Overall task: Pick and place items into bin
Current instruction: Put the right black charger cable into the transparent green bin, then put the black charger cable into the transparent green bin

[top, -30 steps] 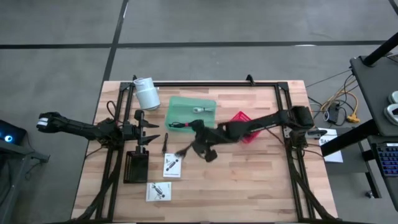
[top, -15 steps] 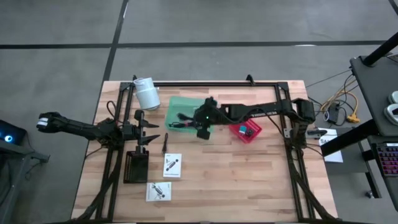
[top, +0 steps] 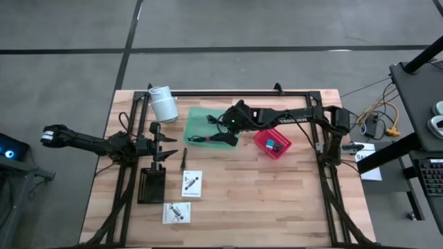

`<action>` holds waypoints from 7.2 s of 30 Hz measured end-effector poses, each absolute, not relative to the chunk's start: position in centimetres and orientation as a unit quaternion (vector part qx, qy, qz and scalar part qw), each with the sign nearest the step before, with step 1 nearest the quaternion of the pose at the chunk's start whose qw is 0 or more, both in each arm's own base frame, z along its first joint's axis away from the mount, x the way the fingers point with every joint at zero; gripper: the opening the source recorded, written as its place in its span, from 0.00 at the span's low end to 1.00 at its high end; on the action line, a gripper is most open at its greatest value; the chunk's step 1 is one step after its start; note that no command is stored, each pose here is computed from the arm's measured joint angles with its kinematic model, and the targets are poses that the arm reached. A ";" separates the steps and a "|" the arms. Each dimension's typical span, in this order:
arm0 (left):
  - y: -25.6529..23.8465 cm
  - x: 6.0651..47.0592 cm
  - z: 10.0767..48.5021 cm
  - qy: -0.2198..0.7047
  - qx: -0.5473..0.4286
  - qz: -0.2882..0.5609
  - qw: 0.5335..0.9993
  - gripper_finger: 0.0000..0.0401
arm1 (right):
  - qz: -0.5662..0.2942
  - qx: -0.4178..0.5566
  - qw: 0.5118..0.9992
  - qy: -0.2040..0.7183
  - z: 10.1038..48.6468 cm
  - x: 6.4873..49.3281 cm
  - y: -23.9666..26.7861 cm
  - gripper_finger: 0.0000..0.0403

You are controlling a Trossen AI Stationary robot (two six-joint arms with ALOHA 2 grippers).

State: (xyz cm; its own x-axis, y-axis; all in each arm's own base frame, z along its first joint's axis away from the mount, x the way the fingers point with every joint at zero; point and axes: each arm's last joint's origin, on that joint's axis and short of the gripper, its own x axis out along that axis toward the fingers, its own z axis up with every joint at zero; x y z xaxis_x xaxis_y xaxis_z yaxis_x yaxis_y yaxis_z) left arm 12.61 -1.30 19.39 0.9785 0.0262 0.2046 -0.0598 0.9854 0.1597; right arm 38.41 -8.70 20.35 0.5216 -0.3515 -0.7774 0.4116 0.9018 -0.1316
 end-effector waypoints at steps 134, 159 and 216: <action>-2.6 24.6 20.9 0.492 -0.352 0.385 0.697 0.39 | -0.132 -0.232 0.959 -0.097 19.4 11.1 0.3 0.13; -2.6 26.4 15.7 0.557 -0.310 0.426 0.642 0.39 | -0.129 -0.247 0.957 -0.080 19.1 11.4 0.4 0.13; 5.7 34.0 27.1 0.510 0.051 0.251 0.821 0.00 | -0.127 -0.246 0.958 -0.076 19.0 11.4 0.4 0.13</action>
State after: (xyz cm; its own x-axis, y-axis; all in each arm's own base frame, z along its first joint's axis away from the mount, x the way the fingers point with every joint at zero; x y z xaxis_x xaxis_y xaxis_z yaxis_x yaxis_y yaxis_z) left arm 33.99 5.67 27.11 0.3540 0.4644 -0.8118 -0.3611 0.8686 0.3395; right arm 11.41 0.36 18.98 0.9559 -0.2064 0.2088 0.2814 0.8467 -0.4516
